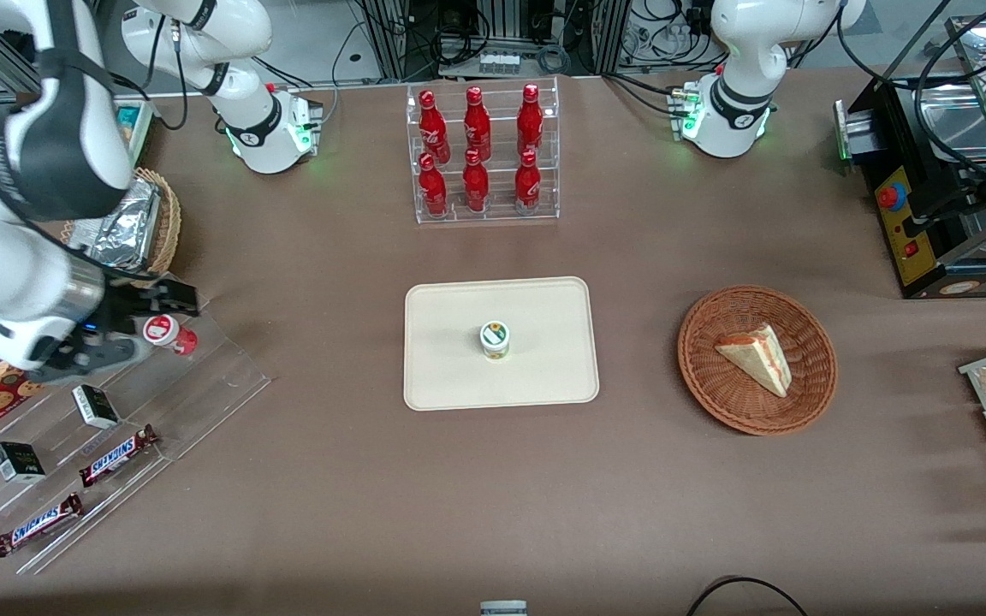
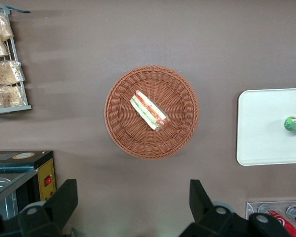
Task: Place green gum on tray
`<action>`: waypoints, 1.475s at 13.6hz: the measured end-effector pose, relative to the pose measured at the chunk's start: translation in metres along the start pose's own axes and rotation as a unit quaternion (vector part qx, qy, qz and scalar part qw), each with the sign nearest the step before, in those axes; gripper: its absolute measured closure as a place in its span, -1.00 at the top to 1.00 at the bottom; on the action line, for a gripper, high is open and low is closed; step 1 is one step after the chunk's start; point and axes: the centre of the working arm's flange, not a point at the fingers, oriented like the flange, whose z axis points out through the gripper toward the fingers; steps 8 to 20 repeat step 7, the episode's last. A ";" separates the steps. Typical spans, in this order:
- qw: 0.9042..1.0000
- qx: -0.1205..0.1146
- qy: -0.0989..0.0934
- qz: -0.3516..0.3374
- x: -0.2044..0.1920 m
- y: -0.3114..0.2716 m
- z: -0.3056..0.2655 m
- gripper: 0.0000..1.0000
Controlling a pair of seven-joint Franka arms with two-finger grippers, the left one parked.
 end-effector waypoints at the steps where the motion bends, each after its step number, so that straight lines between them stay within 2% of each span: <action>1: 1.000 -0.001 0.006 0.007 -0.006 0.009 -0.005 1.00; 5: 1.000 -0.002 0.012 0.028 -0.033 0.028 -0.020 1.00; 7: 0.999 0.001 0.001 0.052 -0.049 0.034 -0.029 1.00; 20: 0.999 0.001 0.001 0.052 -0.049 0.034 -0.029 1.00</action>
